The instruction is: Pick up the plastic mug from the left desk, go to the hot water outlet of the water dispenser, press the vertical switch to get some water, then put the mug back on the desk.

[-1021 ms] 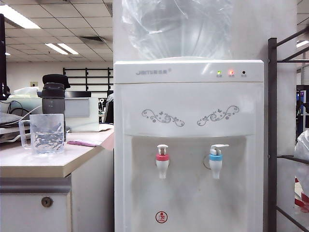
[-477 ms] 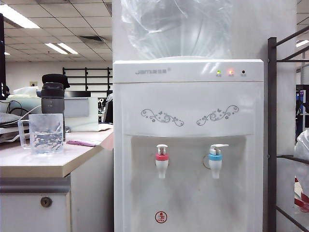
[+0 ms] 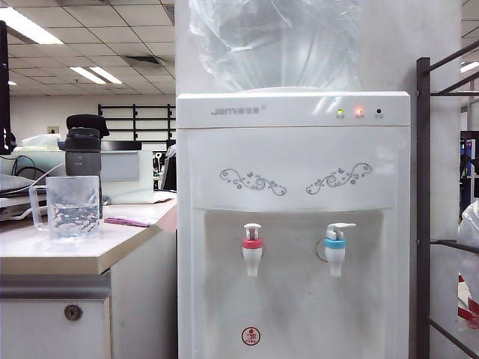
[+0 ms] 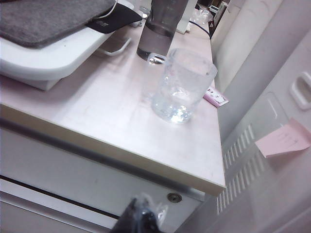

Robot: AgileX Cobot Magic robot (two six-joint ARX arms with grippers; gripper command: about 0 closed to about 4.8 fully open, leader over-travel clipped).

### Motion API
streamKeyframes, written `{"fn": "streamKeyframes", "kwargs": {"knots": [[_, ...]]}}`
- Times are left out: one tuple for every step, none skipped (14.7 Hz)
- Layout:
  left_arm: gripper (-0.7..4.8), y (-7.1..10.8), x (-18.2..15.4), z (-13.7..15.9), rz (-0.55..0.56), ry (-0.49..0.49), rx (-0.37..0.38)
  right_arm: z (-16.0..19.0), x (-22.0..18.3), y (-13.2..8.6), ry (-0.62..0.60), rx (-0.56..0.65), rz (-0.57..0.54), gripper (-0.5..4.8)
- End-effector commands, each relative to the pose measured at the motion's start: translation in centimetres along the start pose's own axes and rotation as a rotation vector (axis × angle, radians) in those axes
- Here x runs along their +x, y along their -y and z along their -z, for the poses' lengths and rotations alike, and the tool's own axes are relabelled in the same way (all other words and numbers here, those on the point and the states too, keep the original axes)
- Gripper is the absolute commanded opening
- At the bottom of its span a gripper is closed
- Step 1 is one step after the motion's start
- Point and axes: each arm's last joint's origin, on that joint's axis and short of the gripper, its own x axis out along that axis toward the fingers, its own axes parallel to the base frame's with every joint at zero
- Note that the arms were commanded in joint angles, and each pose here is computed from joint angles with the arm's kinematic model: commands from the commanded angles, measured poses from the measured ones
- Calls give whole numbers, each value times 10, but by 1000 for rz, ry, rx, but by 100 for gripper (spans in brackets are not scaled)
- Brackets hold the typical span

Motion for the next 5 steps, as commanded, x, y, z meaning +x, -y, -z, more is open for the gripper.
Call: {"fn": "streamKeyframes", "kwargs": {"knots": [[4, -1, 1, 2, -8, -13, 6, -12, -2, 19, 135, 26, 186, -5], [4, -1, 1, 2, -7, -12, 6, -14, -4, 24, 158, 60, 206, -5], [4, -1, 1, 2, -8, -12, 6, -14, -4, 26, 159, 68, 210, -5], [4, -1, 0, 2, -7, -12, 6, -14, -5, 26, 160, 67, 219, -5], [4, -1, 1, 2, -8, -12, 6, -14, -5, 26, 161, 67, 219, -5]]}}
